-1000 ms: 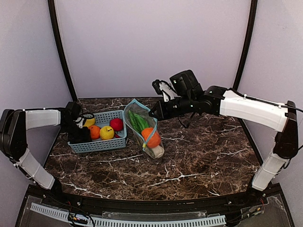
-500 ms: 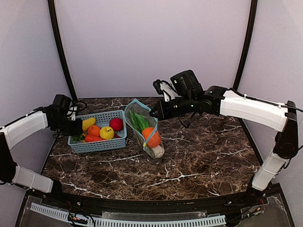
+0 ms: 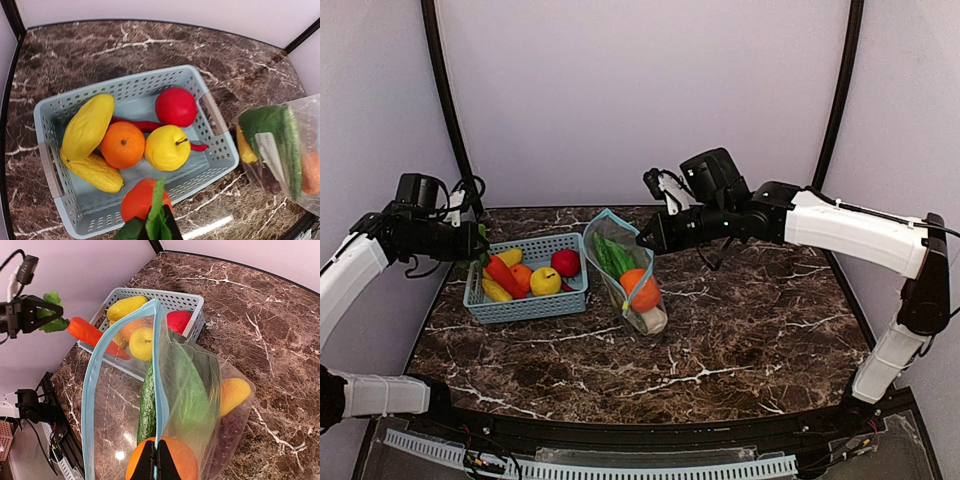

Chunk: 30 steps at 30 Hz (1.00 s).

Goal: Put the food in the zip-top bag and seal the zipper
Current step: Pick up the fake vegetable from the bin, then place the fake vegetable in the zipper food storage bag.

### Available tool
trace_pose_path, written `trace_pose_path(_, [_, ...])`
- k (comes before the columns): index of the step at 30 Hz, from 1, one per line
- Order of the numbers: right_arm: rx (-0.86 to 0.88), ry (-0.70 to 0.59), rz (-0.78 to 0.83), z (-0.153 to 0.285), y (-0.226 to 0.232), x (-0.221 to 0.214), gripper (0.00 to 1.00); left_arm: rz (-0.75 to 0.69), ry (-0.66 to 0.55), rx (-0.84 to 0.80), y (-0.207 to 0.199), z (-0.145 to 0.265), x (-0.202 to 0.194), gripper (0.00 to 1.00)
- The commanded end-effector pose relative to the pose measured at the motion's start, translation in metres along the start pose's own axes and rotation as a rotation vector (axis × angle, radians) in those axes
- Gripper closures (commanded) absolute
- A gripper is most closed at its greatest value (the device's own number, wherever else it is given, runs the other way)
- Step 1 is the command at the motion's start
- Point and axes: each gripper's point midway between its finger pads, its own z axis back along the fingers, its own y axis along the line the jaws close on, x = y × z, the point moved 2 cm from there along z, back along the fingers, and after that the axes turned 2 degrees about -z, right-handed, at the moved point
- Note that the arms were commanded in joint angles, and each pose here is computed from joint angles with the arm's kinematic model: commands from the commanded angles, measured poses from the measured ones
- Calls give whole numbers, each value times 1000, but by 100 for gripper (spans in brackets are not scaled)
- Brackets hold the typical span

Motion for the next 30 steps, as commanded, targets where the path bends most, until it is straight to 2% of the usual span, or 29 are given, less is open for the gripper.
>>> trace_pose_path(1, [30,-80,12,15,10,24,100,-85,-99,-114,-29,39,30,99])
trace_pose_path(5, [32,-76,10,14,10,23,100,-118,-146,-229,-53,62,54,99])
trace_pose_path(6, [34,-78,10,14,11,24,100,-130,-169,-340,-73,75,67,99])
trace_pose_path(9, [34,-79,10,14,11,25,100,-158,-173,-455,-96,88,79,99])
trace_pose_path(19, [37,-71,11,11,12,26,100,-307,-157,-679,-183,115,99,99])
trace_pose_path(26, [35,-70,13,11,12,26,100,-321,-196,-815,-217,132,116,99])
trace_pose_path(30, [39,-72,16,12,13,27,100,-330,-218,-836,-223,138,123,99])
